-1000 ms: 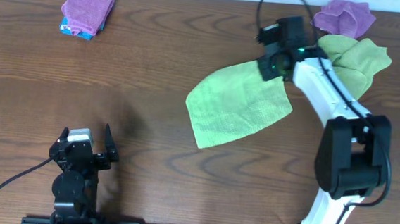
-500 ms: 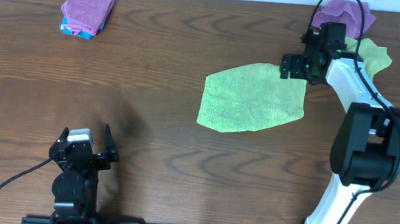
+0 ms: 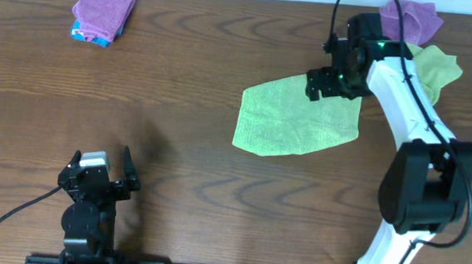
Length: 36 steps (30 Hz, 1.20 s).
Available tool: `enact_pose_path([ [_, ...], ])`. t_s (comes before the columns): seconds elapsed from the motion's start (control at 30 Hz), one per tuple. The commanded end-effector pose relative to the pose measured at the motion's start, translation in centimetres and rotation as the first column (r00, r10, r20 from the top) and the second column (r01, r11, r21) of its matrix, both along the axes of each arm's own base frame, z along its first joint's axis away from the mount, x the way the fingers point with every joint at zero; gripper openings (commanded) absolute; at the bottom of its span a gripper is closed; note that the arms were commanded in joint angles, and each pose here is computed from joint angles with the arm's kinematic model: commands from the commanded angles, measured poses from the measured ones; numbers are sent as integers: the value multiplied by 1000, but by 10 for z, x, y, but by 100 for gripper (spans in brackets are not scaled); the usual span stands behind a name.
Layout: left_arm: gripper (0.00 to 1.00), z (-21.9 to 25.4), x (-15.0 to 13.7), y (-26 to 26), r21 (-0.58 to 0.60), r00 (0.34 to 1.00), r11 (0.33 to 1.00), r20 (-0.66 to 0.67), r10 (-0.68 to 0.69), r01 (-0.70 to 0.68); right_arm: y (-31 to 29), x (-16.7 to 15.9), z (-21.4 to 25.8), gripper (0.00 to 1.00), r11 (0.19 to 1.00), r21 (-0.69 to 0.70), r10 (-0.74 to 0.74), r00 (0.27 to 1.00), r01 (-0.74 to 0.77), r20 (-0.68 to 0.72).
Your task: Fold the cloth
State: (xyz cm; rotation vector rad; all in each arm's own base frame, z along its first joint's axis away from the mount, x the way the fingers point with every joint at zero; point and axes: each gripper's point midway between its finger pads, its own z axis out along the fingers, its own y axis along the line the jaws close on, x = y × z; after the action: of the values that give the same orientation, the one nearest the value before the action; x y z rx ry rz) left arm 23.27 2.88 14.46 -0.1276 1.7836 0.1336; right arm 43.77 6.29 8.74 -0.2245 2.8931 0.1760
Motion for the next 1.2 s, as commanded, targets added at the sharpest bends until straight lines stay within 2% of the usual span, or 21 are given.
enact_pose_path([
  [0.0, 95, -14, -1, 4, 17, 999, 1000, -32, 20, -20, -7, -7, 10, 99, 998, -26, -61, 998, 60, -13],
  [0.1, 95, -14, -1, 4, 17, 999, 1000, -32, 20, -20, 6, -18, 19, 99, 999, -25, -32, 999, 31, -26],
  [0.3, 95, -14, -1, 4, 17, 999, 1000, -32, 20, -20, 33, -43, 70, 99, 998, -58, 31, 998, -28, 63],
  [0.4, 95, -14, -1, 4, 17, 999, 1000, -32, 20, -20, 42, -67, 85, 99, 995, -80, 63, 993, -55, 102],
  [0.57, 95, -14, -1, 4, 17, 999, 1000, -32, 20, -20, 41, -115, 81, 99, 997, -74, 29, 989, -19, 142],
  [0.77, 95, -14, -1, 4, 17, 999, 1000, -32, 20, -20, 33, -148, 55, 99, 999, -15, -33, 989, 36, 146],
  [0.87, 95, -14, -1, 4, 17, 999, 1000, -32, 20, -20, 41, -149, 36, 99, 999, 45, -35, 990, 29, 137],
  [1.03, 95, -14, -1, 4, 17, 999, 1000, -32, 20, -20, 44, -131, 19, 99, 991, 130, -64, 977, 38, 203],
  [1.17, 95, -14, -1, 4, 17, 999, 1000, -32, 20, -20, 37, -121, 4, 99, 978, 204, -93, 976, 51, 199],
])
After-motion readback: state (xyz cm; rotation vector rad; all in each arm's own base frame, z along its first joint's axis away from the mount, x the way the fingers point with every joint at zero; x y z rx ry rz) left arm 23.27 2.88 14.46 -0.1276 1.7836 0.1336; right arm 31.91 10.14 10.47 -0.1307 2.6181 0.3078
